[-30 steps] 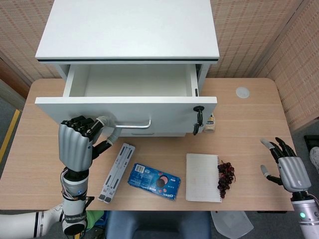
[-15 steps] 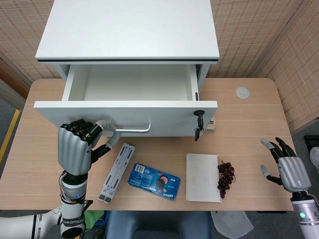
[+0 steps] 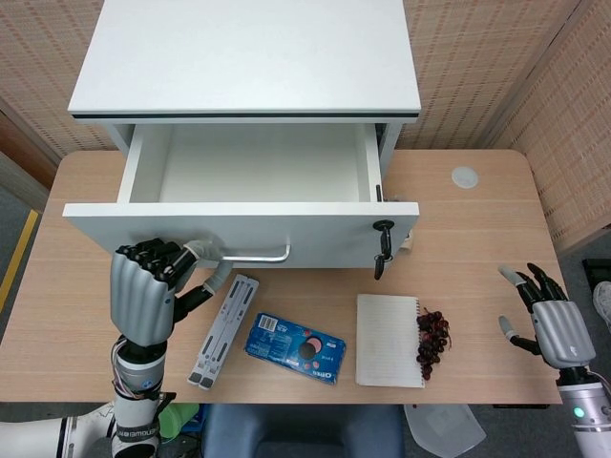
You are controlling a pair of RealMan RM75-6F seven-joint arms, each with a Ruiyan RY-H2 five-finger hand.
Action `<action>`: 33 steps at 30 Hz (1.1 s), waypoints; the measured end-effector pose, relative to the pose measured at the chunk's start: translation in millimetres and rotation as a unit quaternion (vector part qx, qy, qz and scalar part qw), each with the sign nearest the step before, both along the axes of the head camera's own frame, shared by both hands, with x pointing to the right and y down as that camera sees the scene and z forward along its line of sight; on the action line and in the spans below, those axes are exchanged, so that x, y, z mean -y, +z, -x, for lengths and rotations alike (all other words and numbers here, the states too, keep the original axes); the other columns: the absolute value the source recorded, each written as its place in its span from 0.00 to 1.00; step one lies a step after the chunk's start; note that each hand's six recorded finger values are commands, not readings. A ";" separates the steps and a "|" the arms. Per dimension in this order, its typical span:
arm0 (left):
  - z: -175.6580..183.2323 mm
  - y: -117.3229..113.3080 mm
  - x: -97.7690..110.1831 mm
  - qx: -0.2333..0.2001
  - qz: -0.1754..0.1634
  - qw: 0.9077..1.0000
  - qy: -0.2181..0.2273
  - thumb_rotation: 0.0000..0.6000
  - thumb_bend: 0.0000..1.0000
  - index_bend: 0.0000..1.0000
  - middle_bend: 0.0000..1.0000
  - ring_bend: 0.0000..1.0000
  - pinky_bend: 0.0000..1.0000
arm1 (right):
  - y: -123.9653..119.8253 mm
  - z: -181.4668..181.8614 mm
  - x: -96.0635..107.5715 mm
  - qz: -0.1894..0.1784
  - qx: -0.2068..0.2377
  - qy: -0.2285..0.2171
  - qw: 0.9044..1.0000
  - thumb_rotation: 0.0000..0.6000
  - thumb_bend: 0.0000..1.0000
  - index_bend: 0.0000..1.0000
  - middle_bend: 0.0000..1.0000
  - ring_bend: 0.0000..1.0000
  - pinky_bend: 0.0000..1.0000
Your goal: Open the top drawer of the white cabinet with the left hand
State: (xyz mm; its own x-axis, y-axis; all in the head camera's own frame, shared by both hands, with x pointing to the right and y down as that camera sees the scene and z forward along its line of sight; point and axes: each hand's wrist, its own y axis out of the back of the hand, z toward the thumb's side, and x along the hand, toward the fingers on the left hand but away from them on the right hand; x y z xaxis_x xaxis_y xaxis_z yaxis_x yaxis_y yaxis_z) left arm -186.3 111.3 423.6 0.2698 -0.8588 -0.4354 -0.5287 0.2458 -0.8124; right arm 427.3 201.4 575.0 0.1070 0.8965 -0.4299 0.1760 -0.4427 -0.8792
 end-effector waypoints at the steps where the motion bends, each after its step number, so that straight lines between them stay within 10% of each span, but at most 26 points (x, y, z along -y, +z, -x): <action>1: -0.1 0.1 -0.5 0.000 0.000 1.000 0.001 1.00 0.32 0.59 1.00 0.99 1.00 | 0.1 0.0 0.0 0.000 0.000 0.000 1.000 1.00 0.32 0.14 0.20 0.11 0.15; 33: 1.1 -0.6 -14.9 -0.003 0.003 1.000 0.015 1.00 0.32 0.59 1.00 0.99 1.00 | 1.4 0.3 -0.2 0.002 -0.001 0.000 1.000 1.00 0.32 0.14 0.20 0.11 0.15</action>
